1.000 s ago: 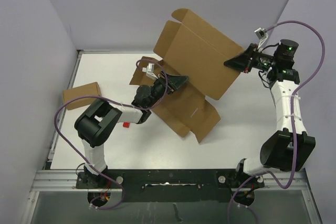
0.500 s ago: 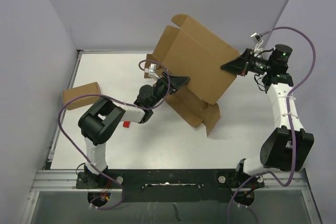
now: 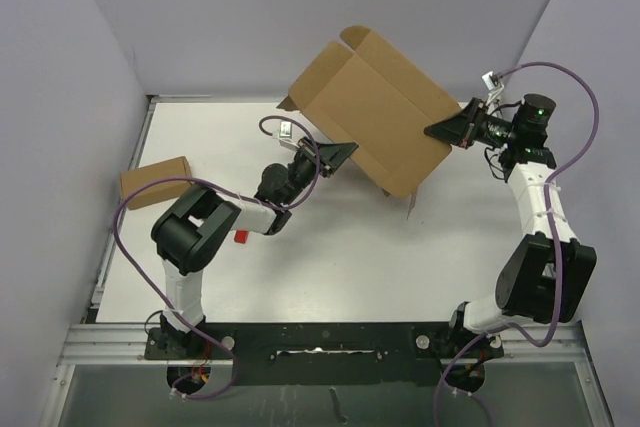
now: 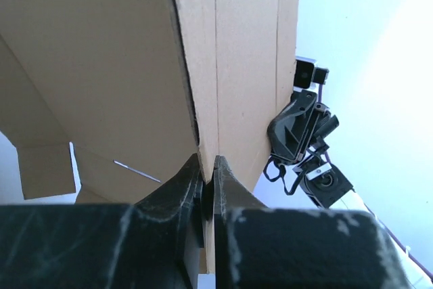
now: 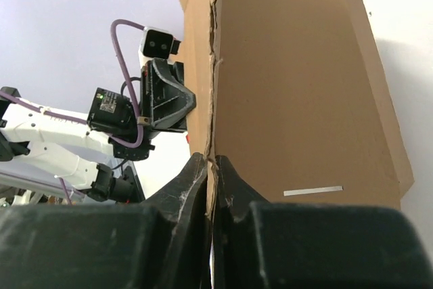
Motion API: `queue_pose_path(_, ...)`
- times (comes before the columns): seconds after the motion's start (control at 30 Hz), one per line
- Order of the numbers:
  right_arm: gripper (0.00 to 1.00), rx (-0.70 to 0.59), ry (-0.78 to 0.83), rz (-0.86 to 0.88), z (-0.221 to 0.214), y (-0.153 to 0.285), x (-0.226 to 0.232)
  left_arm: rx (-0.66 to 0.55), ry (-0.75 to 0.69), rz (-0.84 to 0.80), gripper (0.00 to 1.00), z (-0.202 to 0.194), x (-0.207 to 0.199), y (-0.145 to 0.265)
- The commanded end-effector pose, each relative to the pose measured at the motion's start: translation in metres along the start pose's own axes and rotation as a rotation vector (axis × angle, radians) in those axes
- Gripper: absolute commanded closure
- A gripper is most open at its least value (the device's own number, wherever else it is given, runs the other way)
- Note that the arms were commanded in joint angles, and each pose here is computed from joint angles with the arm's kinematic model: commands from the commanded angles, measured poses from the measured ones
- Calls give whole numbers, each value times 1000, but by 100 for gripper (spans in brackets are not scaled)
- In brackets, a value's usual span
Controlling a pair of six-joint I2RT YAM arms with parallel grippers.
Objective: Fold the paper box
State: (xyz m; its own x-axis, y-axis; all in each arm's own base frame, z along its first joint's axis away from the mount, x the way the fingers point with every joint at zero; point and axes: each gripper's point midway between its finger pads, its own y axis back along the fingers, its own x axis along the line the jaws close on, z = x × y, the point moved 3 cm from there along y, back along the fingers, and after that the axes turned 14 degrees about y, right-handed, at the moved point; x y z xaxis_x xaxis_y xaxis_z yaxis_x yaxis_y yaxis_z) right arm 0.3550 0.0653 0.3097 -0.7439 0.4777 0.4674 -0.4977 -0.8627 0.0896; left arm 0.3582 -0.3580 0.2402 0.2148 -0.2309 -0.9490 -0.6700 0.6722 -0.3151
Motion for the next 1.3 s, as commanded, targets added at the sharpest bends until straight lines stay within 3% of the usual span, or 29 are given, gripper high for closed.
queue_pose_path(0.0, 100, 24, -55, 113, -10, -7, 16, 34, 18, -117, 100, -13, -24, -8)
queue_pose_path(0.3, 100, 11, -62, 113, -7, -5, 15, 54, 36, -111, 100, -21, -20, -7)
queue_pose_path(0.37, 100, 4, -57, 113, -5, -5, 14, 63, 44, -98, 81, -25, -16, -6)
queue_pose_path(0.5, 100, 3, -58, 112, -5, -5, 14, 84, 49, -73, 68, -38, -8, -4)
queue_pose_path(0.77, 100, -3, -60, 99, -5, -2, 10, 134, 73, -48, 68, -70, 6, -6)
queue_pose_path(1.0, 100, -7, -61, 90, -5, 0, 6, 133, 73, -50, 68, -74, 2, -2)
queue_pose_path(1.27, 100, -9, -56, 87, -4, 0, 5, 168, 85, -32, 57, -83, 8, 3)
